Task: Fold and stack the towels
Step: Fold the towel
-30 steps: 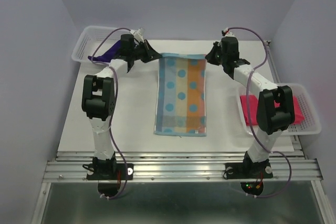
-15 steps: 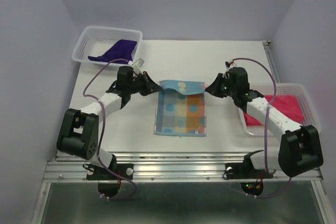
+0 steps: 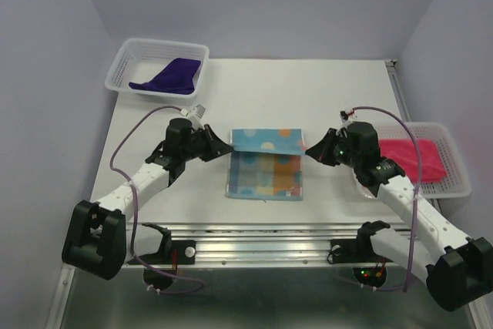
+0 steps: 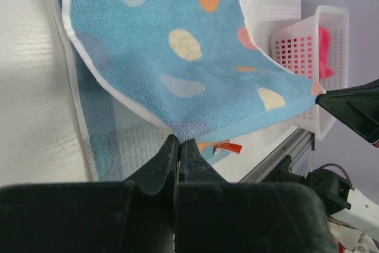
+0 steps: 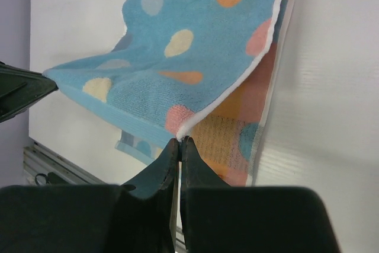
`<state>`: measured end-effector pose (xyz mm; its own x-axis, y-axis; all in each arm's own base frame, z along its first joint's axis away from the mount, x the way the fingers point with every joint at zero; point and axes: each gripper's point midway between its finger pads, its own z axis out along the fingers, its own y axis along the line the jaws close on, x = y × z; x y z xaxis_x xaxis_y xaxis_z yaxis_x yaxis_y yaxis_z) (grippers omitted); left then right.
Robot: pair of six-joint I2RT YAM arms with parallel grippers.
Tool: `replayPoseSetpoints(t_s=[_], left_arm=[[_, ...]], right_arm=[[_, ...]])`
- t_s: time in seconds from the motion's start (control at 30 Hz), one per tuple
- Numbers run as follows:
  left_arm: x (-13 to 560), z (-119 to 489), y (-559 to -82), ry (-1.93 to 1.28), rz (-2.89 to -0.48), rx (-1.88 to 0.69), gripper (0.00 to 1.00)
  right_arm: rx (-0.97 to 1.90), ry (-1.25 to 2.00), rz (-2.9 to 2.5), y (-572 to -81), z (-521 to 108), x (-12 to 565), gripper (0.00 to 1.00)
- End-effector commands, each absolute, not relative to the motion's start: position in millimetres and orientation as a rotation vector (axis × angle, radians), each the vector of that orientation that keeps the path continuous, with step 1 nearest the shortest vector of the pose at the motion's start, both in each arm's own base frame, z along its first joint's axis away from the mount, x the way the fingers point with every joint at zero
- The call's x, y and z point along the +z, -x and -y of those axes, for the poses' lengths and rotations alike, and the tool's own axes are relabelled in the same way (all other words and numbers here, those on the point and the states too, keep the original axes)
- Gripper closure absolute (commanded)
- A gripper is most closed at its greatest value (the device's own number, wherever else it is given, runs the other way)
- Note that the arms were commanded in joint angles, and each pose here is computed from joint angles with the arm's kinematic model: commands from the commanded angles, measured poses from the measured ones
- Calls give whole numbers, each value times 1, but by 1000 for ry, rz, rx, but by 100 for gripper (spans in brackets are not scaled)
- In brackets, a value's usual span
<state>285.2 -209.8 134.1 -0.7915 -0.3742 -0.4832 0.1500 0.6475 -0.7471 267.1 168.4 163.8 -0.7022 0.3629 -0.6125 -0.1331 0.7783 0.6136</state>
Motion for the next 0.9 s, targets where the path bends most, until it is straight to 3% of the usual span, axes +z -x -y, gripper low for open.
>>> replayPoseSetpoints(t_s=[0.0, 0.47, 0.87], left_arm=[[122, 197, -270, 202, -2284, -1007, 100], [66, 185, -227, 298, -2436, -887, 100], [18, 179, -199, 354, -2598, -827, 100]], right_arm=[[855, -173, -2261, -246, -168, 149, 99], [949, -240, -2454, -195, -174, 80, 99], [833, -361, -2632, -175, -164, 26, 99]])
